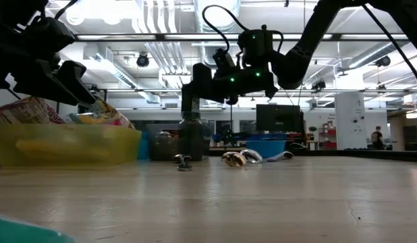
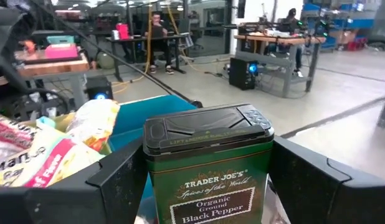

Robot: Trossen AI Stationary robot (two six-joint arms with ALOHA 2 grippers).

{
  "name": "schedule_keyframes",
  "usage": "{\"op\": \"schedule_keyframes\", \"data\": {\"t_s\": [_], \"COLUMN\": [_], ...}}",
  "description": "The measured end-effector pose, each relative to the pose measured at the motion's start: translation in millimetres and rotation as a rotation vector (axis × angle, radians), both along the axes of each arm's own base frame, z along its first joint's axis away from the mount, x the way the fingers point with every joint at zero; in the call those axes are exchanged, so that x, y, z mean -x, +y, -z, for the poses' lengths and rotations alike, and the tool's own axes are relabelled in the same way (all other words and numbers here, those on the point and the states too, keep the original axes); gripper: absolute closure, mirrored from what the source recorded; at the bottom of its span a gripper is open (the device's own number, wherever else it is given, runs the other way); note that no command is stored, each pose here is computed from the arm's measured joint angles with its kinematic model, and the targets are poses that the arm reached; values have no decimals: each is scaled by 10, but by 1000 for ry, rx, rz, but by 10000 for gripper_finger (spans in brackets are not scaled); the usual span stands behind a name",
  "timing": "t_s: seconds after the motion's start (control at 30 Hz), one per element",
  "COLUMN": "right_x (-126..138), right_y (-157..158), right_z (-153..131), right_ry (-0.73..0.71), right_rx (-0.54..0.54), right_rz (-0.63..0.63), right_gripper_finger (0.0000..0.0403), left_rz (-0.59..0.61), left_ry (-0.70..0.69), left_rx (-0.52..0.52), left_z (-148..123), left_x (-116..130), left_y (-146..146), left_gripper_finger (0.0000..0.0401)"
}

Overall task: Pick & Place Food Item
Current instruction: Put the green seasoning can into the black bin

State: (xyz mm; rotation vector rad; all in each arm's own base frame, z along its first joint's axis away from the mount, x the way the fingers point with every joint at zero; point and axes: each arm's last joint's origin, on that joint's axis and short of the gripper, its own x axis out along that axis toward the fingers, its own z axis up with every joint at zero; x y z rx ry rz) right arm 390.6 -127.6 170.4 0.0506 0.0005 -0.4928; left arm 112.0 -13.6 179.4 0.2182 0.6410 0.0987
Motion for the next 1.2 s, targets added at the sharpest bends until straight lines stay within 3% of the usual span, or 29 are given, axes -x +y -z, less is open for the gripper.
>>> {"op": "schedule_keyframes", "data": {"t_s": [0.73, 1.2], "right_x": [22, 32], "right_y": [-15, -22], "right_z": [194, 213], "right_ry": [168, 204], "right_rx": [-111, -120], "right_rz": [-5, -24], "right_gripper_finger": [108, 108], "left_rz": [0, 2], "left_ry": [0, 0], "left_rx": [0, -2], "left_z": [0, 0], "left_x": [0, 0], "left_y": [0, 0], "left_gripper_finger": [130, 130]}}
